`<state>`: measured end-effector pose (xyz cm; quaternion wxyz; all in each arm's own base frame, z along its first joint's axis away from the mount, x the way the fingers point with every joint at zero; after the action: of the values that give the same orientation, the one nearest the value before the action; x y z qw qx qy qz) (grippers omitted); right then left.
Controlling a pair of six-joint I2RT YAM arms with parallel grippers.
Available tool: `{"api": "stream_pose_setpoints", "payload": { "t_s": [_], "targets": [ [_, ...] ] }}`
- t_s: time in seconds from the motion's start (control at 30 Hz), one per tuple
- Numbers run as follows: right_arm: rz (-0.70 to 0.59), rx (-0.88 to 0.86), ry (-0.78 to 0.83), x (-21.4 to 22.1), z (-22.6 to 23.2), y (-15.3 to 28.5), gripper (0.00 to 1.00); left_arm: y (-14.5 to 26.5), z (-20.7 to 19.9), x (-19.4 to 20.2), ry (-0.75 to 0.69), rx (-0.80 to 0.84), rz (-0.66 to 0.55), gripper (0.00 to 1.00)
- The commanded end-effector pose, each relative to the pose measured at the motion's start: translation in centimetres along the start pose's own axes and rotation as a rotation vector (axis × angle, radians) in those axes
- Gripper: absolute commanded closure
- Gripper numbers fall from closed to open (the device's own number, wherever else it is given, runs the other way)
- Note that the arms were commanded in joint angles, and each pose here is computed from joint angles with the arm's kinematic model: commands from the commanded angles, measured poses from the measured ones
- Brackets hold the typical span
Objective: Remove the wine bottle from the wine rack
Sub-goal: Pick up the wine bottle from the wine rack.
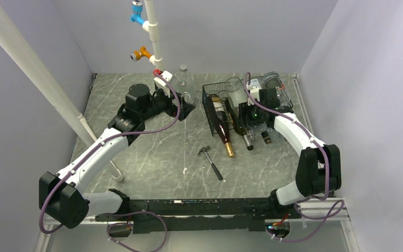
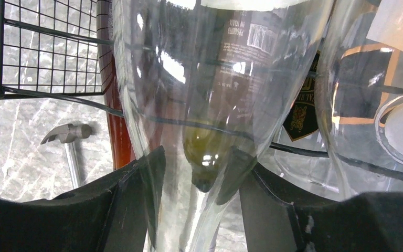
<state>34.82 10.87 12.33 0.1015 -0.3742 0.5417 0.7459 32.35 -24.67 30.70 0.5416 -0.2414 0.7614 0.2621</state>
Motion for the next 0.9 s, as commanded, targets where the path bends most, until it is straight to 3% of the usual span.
{"api": "stream_pose_setpoints", "payload": {
  "t_s": [0.0,0.33,0.53,0.87],
  "targets": [
    [-0.011,0.020,-0.013,-0.1,-0.3,-0.6,0.42,0.1,-0.5,-1.5,-0.026,0.013,-0.038,0.00],
    [-0.015,0.026,-0.012,-0.1,-0.4,-0.4,0.37,0.1,-0.6,-1.5,-0.027,0.014,-0.039,0.01],
    [-0.024,0.031,-0.009,-0.3,-0.4,-0.1,0.41,0.1,-0.6,-1.5,-0.027,0.014,-0.039,0.00],
    [-0.082,0.001,-0.013,-1.7,0.1,1.4,0.90,0.1,-0.5,-1.5,-0.028,0.009,-0.039,0.00]
  ]
}}
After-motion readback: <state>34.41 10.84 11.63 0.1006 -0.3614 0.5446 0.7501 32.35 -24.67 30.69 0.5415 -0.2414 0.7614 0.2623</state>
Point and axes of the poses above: each gripper's point midway between its finger pads, its own y axis back along the fingers, its own z axis along the line the jaws close on, x = y × z, the point moved 1 cm from there along y, back along the fingers, and after that the axes turned 6 degrees about y, right-handed, at the moved point
